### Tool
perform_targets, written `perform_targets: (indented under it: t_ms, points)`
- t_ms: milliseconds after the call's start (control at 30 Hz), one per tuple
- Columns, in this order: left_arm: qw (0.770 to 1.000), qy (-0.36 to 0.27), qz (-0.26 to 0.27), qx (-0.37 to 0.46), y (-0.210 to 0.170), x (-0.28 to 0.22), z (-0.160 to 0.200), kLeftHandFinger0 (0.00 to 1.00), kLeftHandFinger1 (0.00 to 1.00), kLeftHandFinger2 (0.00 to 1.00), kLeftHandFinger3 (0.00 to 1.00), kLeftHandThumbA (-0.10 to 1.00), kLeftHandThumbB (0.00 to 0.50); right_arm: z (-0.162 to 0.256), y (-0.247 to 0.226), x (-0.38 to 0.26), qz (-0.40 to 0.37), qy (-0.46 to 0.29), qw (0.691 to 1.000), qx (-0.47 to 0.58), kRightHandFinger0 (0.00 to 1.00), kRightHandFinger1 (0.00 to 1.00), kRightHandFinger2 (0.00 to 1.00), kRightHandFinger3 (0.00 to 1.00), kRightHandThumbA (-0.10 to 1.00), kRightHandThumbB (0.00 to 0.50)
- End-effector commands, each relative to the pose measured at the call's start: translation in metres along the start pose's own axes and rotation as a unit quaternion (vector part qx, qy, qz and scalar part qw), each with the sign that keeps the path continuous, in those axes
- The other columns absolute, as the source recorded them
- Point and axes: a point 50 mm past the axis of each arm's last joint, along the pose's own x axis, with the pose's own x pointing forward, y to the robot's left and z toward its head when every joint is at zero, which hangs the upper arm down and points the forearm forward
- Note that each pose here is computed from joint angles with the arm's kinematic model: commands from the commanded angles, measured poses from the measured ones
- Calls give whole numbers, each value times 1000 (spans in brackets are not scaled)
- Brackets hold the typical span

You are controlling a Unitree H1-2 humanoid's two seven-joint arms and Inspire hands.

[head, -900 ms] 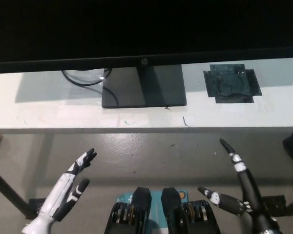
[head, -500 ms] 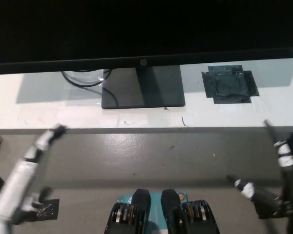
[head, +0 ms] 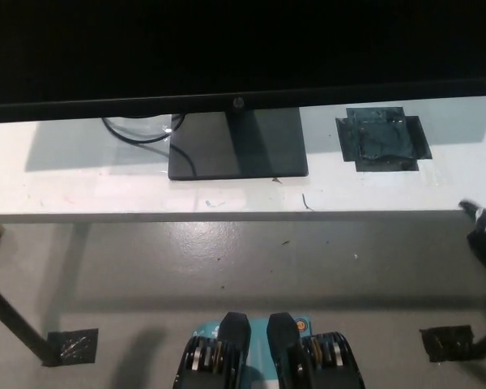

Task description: The monitor is placed at the center of the table and the robot uses both its hand to grab the left and right sides of the monitor to tilt the angle of the monitor downwards

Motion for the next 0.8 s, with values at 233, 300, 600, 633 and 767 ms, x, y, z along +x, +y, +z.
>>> perform_targets:
  t_ms: [233,300,600,633,767]
  points:
    - [998,18,23,64,68,53,-22,1000,1000,1000,1000,1000,434,-28,-56,91,29,38,996,72,1000,1000,1000,1000,1000,455]
    - [998,18,23,64,68,54,-23,1000,1000,1000,1000,1000,434,-29,-57,92,31,37,996,74,1000,1000,1000,1000,1000,455]
    - [994,39,7,106,90,84,-23,1000,1000,1000,1000,994,371,-52,-74,150,45,101,989,98,1000,1000,1000,1000,1000,500]
    - [994,39,6,106,90,84,-23,1000,1000,1000,1000,994,371,-53,-74,151,46,101,989,99,1000,1000,1000,1000,1000,500]
    - [991,46,-12,125,97,102,-18,1000,1000,1000,1000,949,330,-57,-74,186,78,117,981,130,1000,1000,1000,1000,1000,394]
